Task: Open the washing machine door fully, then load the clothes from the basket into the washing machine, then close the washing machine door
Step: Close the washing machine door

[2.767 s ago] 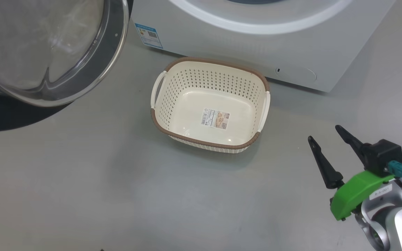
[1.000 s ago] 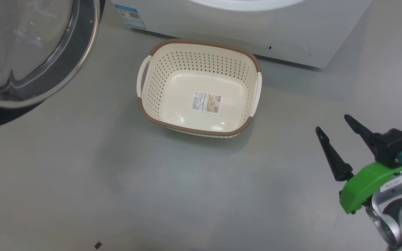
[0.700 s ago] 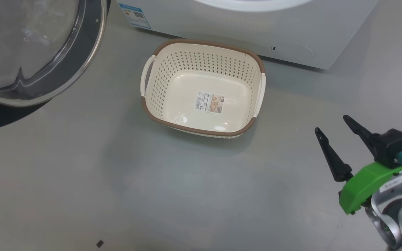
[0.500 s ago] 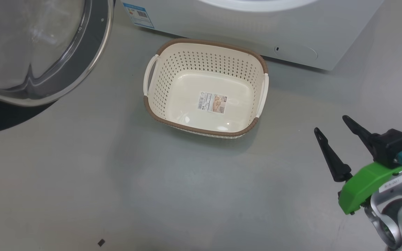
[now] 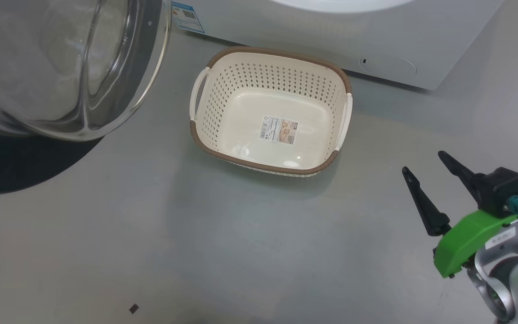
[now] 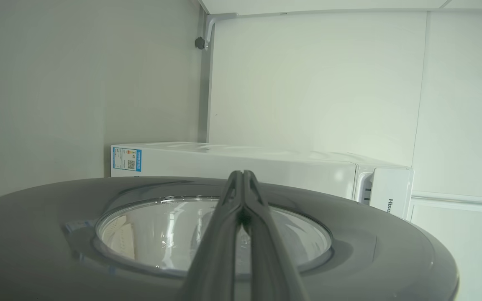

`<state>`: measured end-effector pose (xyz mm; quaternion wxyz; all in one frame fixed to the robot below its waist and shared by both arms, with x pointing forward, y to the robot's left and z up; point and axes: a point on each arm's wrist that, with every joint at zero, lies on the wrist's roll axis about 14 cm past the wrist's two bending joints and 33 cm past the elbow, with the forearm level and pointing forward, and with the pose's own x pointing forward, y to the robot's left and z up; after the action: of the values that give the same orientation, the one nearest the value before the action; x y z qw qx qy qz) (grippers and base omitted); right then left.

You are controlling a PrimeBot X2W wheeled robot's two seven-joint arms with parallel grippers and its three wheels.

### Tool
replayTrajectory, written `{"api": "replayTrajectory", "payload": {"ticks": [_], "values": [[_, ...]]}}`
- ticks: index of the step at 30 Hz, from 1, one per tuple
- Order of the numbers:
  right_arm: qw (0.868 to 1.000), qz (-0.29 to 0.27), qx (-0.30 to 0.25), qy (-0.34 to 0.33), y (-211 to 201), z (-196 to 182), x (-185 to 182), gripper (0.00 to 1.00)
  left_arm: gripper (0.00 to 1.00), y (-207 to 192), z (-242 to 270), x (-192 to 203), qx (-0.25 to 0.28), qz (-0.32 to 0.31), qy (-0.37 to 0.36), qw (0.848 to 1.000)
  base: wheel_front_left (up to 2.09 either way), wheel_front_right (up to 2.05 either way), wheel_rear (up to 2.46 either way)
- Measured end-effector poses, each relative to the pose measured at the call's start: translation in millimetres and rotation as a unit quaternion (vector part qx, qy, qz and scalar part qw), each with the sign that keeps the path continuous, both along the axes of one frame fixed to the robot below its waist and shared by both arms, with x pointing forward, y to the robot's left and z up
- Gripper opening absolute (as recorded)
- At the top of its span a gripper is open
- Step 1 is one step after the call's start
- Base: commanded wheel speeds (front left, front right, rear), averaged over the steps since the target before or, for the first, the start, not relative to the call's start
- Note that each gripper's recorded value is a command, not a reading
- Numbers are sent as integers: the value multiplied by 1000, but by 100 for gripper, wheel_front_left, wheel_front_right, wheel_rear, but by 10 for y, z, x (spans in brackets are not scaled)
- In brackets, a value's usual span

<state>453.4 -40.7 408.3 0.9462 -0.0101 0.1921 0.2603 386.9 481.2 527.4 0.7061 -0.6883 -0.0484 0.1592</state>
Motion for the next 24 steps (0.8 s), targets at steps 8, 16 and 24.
{"api": "replayTrajectory", "payload": {"ticks": [8,16,24], "values": [[1000,4,8,6,55,-29,-10,100,0,-284,38,-8,-10,-67,-27,997,0,0,0],[1000,5,15,0,87,-1,-7,100,0,-695,16,-13,-7,-148,-30,988,0,0,0],[1000,-6,24,-5,71,36,-2,100,0,-1244,107,93,-7,-242,-57,969,0,0,0]]}}
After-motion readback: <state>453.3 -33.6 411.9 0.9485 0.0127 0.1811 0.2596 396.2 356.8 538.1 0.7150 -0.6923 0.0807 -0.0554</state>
